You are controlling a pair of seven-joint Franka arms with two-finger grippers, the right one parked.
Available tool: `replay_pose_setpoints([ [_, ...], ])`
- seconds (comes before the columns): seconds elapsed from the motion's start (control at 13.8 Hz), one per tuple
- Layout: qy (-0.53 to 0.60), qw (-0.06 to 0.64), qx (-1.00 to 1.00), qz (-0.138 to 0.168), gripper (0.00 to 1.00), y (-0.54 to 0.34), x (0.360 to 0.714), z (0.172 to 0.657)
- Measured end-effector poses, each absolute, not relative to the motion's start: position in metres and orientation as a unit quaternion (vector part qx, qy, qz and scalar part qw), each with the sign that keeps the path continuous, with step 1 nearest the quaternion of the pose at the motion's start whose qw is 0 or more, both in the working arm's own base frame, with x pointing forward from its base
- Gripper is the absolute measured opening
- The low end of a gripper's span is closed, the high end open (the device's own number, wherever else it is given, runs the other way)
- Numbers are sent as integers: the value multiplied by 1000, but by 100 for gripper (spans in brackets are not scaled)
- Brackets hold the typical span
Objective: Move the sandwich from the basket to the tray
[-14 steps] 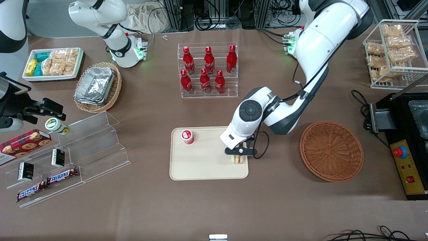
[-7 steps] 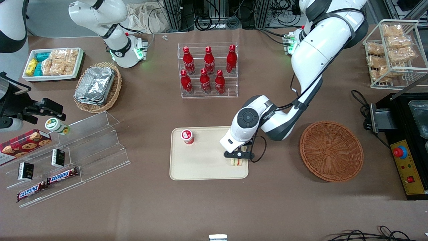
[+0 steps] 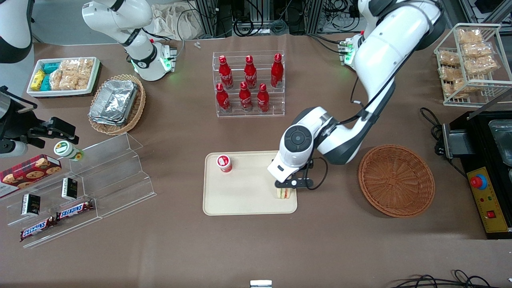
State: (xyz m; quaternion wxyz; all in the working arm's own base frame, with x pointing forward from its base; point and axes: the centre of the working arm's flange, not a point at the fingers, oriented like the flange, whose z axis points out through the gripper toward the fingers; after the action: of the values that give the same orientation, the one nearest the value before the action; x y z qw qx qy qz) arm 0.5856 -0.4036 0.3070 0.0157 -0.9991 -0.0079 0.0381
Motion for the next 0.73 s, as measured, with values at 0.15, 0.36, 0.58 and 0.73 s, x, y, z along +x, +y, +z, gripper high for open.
replay_pose_setpoints([
  [0.15, -4, 14, -998, 59, 100, -387, 583, 358],
  [0.36, 15, 35, -997, 69, 100, -342, 580, 432],
  [0.58, 39, 60, -996, 58, 100, -283, 576, 506],
  [0.73, 46, 73, -995, 52, 100, -245, 570, 546],
])
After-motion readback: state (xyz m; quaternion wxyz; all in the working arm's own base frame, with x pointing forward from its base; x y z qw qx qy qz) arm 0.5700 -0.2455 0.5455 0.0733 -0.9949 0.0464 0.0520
